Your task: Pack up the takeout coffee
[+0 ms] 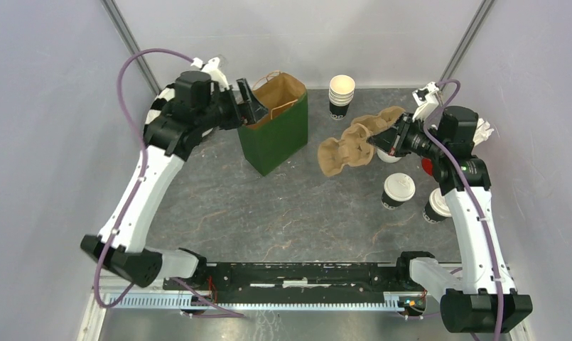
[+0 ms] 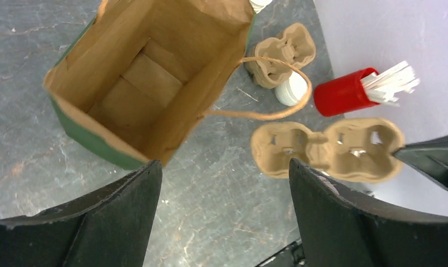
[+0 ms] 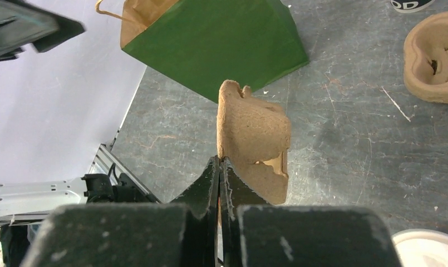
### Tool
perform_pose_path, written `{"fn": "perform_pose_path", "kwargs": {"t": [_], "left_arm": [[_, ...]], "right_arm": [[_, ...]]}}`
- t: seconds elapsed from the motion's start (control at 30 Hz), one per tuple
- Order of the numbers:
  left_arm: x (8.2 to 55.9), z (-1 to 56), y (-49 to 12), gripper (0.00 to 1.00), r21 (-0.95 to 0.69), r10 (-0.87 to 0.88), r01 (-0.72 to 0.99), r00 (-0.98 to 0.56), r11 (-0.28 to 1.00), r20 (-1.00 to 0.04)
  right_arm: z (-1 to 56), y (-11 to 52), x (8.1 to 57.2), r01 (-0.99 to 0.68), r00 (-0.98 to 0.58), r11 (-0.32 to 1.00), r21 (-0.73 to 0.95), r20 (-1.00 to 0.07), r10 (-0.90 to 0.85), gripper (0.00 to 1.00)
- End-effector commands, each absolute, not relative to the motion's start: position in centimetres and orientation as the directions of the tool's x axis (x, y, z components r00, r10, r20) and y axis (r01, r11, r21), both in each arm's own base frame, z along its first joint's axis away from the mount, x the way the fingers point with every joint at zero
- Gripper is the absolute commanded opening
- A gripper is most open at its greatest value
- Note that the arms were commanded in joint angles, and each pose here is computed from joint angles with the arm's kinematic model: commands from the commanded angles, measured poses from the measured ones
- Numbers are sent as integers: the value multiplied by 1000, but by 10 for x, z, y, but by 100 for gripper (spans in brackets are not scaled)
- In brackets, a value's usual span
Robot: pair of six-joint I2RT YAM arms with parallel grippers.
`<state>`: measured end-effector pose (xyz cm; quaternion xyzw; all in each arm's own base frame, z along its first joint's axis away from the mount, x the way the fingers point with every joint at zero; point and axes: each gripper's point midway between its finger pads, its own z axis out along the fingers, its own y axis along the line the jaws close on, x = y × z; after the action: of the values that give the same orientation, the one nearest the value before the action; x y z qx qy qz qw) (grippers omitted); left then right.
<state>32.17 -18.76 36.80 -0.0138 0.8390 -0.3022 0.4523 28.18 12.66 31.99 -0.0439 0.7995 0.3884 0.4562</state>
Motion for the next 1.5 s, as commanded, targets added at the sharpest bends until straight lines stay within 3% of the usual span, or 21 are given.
{"fn": "perform_pose_path", "kwargs": {"t": [0.0, 0.2, 0.33, 0.7, 0.8, 1.13, 1.17, 1.23, 1.27, 1.3, 1.37, 1.47], "left_arm": [[351, 368, -209, 89, -436, -185, 410, -523, 801, -832], [361, 362, -236, 91, -364, -91, 529, -471, 767, -877], [360, 354, -264, 82, -313, -14, 606, -446, 731, -895], [342, 358, -261, 14, -303, -10, 629, -424, 716, -906], [325, 354, -262, 2, -319, -2, 656, -436, 684, -900], [254, 349, -252, 2, -319, 51, 737, -432, 596, -901], [254, 351, -249, 3, -317, 50, 728, -433, 609, -900], [263, 356, -242, 37, -304, 26, 688, -424, 658, -905], [273, 360, -236, 61, -288, 2, 649, -408, 704, -913], [284, 363, -230, 76, -277, -23, 603, -394, 748, -919], [309, 365, -222, 91, -271, -69, 506, -382, 819, -922], [330, 376, -237, 99, -273, -78, 520, -367, 809, -927]], "right_arm": [[358, 127, 273, -469, -511, 694, 545, -809, 290, 0], [384, 128, 268, -486, -485, 686, 542, -820, 305, 0], [394, 131, 264, -499, -480, 662, 559, -815, 326, 0], [434, 122, 259, -493, -418, 716, 494, -856, 303, 0], [448, 114, 262, -479, -397, 762, 436, -882, 255, 0], [491, 116, 272, -518, -338, 753, 406, -906, 255, 0], [491, 117, 272, -519, -340, 748, 413, -903, 263, 0], [488, 118, 272, -519, -343, 742, 425, -898, 275, 0], [486, 118, 272, -516, -345, 739, 432, -895, 282, 0], [485, 118, 271, -516, -344, 737, 436, -894, 288, 0], [481, 119, 271, -514, -351, 730, 450, -887, 300, 0], [474, 120, 269, -512, -359, 728, 455, -884, 300, 0]]}}
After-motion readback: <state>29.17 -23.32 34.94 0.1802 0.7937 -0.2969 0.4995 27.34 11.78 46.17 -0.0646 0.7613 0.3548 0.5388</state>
